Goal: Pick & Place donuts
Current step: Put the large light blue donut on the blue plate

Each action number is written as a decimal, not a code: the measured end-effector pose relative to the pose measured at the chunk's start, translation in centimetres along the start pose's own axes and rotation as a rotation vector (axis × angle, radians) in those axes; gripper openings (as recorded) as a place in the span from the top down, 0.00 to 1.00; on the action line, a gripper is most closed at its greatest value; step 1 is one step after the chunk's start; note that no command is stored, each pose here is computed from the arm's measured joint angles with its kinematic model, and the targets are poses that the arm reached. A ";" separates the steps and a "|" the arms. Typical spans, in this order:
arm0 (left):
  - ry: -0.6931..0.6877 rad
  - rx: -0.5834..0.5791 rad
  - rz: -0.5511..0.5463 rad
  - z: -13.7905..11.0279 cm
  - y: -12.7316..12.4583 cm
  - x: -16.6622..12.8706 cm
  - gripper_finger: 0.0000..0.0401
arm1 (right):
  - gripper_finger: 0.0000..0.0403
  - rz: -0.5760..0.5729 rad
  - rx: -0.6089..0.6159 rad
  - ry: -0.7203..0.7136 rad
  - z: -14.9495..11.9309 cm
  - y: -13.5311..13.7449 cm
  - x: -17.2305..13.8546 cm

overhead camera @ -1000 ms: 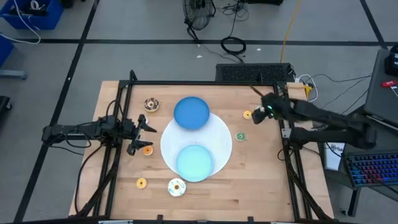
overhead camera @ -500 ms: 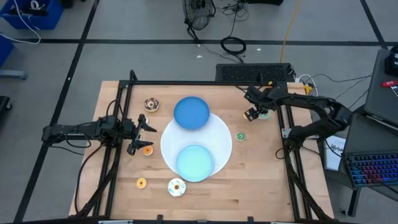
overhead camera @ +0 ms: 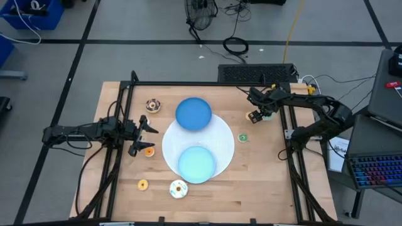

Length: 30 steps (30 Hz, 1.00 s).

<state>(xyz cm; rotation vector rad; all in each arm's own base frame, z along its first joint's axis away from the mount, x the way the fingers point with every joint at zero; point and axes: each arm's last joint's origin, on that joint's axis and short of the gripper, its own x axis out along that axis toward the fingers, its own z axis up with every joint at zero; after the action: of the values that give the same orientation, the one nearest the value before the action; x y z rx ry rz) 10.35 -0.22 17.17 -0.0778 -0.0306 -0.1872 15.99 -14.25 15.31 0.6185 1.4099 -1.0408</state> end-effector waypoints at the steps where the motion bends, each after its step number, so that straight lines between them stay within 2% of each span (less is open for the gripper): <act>1: 0.000 0.000 0.000 0.0 0.0 0.0 0.30 | 0.33 -0.003 0.000 0.006 -0.2 0.0 0.2; 8: 0.000 0.000 0.000 0.0 0.0 0.0 0.31 | 0.33 -0.011 -0.007 0.020 -0.9 -0.1 1.0; 12: 0.000 0.000 0.000 0.0 0.0 0.0 0.30 | 0.38 -0.005 -0.020 0.007 -0.8 0.0 0.9; 16: 0.000 0.000 0.000 0.0 0.0 0.0 0.31 | 0.50 0.000 -0.023 -0.003 -0.8 -0.1 0.7; 23: 0.000 0.000 0.000 0.0 0.0 0.0 0.31 | 0.77 0.029 -0.027 -0.063 -1.0 -0.4 -0.4; 27: 0.000 0.000 0.001 0.0 0.0 0.0 0.30 | 0.90 0.052 -0.022 -0.131 -1.0 -0.8 -1.5; 30: 0.000 0.000 0.000 0.0 0.0 0.0 0.30 | 0.97 0.080 -0.018 -0.212 -0.9 -1.1 -2.7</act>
<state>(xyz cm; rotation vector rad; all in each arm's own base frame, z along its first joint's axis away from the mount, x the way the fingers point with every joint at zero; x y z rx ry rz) 10.35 -0.22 17.17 -0.0779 -0.0306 -0.1868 15.02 -13.38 18.10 0.5302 1.1990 -0.9990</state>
